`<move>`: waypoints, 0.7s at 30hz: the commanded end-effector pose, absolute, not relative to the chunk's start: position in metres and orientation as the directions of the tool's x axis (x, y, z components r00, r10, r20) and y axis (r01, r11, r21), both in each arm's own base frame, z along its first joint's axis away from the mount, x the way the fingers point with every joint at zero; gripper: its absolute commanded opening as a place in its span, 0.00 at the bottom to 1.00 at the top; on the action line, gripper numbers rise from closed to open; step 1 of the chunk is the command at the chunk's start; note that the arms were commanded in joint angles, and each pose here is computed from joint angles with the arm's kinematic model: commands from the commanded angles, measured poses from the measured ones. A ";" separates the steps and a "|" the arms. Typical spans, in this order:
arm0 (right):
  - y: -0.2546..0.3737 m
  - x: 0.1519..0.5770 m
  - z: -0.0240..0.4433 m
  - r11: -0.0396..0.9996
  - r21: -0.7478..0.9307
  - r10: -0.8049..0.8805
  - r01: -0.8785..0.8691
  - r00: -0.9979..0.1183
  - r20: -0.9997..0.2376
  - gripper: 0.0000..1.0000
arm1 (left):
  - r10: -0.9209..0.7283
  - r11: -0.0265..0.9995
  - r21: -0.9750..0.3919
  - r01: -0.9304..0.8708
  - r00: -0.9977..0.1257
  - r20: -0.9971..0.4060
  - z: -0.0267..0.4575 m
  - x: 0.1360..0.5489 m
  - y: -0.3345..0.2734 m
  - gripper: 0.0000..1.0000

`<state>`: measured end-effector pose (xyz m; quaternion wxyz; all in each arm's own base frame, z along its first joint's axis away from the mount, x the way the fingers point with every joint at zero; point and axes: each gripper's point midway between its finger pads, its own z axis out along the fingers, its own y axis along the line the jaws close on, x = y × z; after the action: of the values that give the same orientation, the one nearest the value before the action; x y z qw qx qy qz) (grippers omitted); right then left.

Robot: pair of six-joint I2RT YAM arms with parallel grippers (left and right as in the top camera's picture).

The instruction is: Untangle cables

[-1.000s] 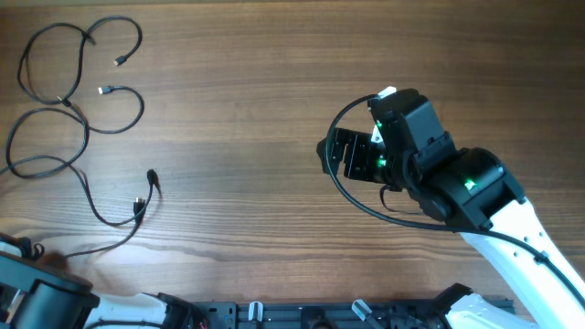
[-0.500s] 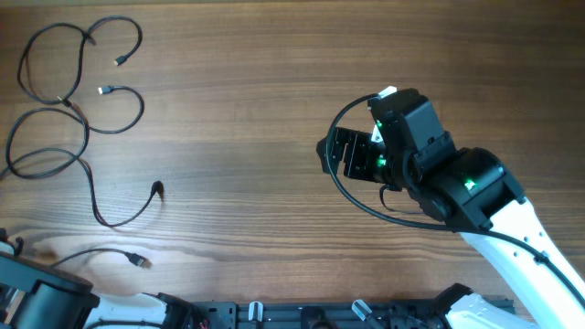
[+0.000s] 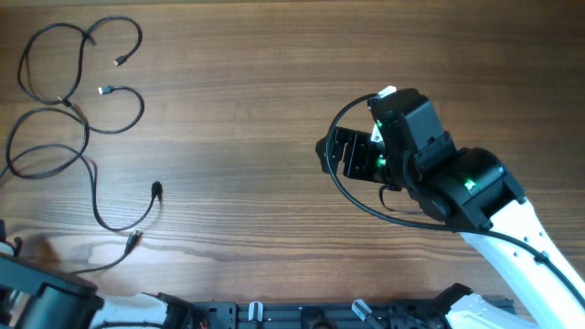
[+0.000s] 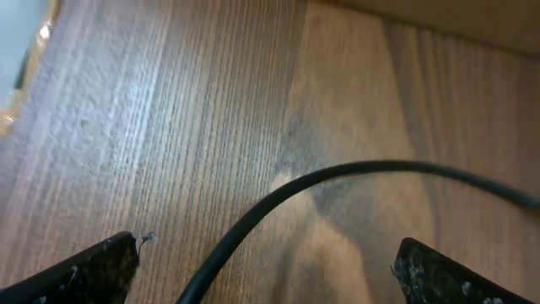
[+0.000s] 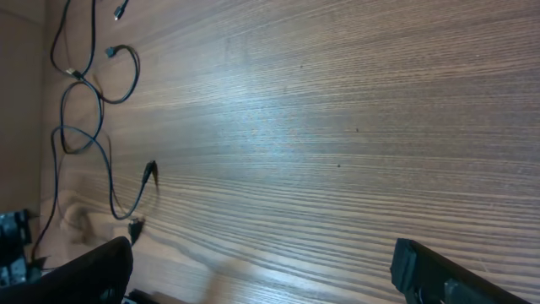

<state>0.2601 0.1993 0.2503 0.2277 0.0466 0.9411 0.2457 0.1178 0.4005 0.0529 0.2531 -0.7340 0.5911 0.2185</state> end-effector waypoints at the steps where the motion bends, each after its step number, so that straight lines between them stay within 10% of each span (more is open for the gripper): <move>1: 0.203 0.260 0.249 0.869 0.494 0.200 -0.022 -0.898 -0.392 1.00 | -0.609 -0.243 -0.111 -0.964 0.240 -0.756 0.120 0.097 0.413 1.00; 11: 0.202 0.259 0.248 0.871 0.491 0.195 -0.026 -0.899 -0.392 1.00 | -0.497 -0.166 -0.168 -0.972 0.230 -0.837 0.190 0.124 0.392 1.00; 21: 0.201 0.257 0.246 0.873 0.487 0.192 -0.021 -0.904 -0.382 1.00 | -0.586 0.343 -0.258 -0.903 0.009 -0.811 0.190 0.296 0.299 1.00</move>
<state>0.2581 0.1987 0.2489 0.2230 0.0462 0.9426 0.2441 0.2448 0.3358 0.1837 0.4235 -0.5996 0.6353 0.2399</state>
